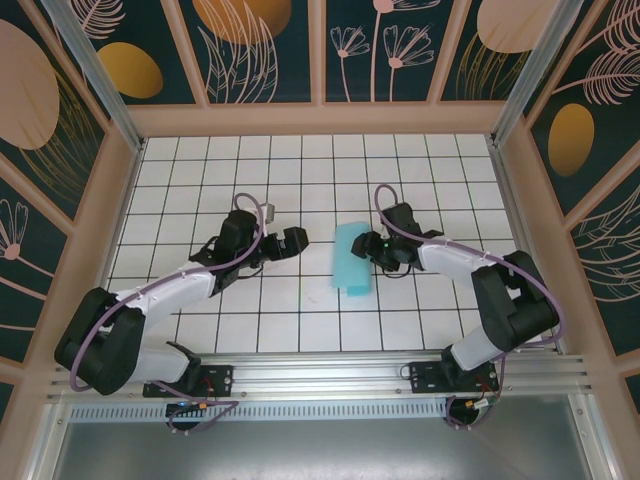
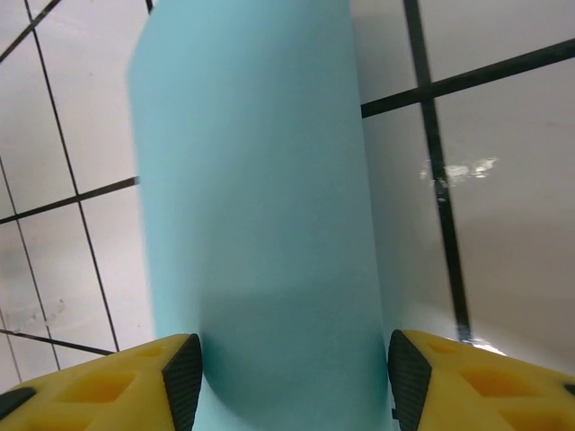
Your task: Fold a paper plane with a square sheet of paper (pick it up from the middle)
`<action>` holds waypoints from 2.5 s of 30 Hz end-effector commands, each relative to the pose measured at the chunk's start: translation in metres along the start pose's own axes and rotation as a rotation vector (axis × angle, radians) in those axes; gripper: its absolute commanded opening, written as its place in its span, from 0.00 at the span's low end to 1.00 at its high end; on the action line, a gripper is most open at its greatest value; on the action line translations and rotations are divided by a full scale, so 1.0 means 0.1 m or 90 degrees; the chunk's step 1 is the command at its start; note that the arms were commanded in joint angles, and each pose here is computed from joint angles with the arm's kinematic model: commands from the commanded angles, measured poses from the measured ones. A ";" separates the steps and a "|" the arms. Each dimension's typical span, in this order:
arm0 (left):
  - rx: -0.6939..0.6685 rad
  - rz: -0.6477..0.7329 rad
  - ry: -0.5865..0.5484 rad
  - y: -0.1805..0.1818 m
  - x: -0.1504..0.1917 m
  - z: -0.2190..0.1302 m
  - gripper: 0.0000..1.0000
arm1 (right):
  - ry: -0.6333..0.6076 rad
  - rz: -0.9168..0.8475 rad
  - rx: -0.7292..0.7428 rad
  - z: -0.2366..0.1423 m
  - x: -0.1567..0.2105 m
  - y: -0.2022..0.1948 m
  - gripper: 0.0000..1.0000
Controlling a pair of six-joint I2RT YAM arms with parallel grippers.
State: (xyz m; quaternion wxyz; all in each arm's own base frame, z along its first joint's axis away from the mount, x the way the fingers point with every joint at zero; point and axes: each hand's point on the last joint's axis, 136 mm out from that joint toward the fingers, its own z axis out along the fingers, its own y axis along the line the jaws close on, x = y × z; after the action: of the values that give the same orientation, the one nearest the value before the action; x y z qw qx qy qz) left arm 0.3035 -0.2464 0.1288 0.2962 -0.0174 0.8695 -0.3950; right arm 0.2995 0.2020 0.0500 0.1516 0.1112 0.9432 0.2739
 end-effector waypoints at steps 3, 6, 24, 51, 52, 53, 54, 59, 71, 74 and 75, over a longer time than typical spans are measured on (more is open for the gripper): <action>0.013 0.010 0.003 -0.18 -0.03 0.10 0.98 | 0.007 -0.015 0.020 -0.07 0.04 -0.18 0.59; 0.014 0.014 0.013 -0.23 0.01 0.16 0.98 | 0.007 -0.005 0.008 -0.11 0.03 -0.22 0.58; 0.007 0.002 0.024 -0.41 0.10 0.44 0.93 | 0.002 -0.005 0.077 -0.04 0.00 -0.50 0.61; -0.001 0.015 0.041 -0.38 0.14 0.50 0.94 | 0.051 -0.014 0.137 0.16 0.17 -0.70 0.70; -0.001 0.015 0.042 -0.38 0.14 0.50 0.94 | 0.054 -0.017 0.137 0.17 0.18 -0.70 0.70; -0.002 0.015 0.042 -0.38 0.14 0.50 0.94 | 0.057 -0.023 0.136 0.18 0.18 -0.69 0.70; -0.002 0.016 0.043 -0.38 0.14 0.50 0.94 | 0.059 -0.028 0.142 0.18 0.19 -0.69 0.70; -0.001 0.018 0.045 -0.39 0.14 0.51 0.94 | 0.066 -0.036 0.152 0.20 0.20 -0.70 0.71; 0.000 0.021 0.048 -0.40 0.14 0.52 0.95 | 0.083 -0.055 0.196 0.23 0.23 -0.81 0.71; 0.002 0.022 0.048 -0.40 0.14 0.52 0.95 | 0.080 -0.051 0.201 0.24 0.22 -0.83 0.71; 0.003 0.023 0.049 -0.40 0.14 0.52 0.95 | 0.079 -0.050 0.206 0.24 0.22 -0.84 0.71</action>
State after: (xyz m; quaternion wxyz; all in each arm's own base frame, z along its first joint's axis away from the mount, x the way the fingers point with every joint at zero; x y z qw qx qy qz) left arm 0.3105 -0.3058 0.1191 0.2699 -0.0017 0.8808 -0.3892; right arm 0.2947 0.1664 0.0184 0.1226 0.0819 0.9740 0.1719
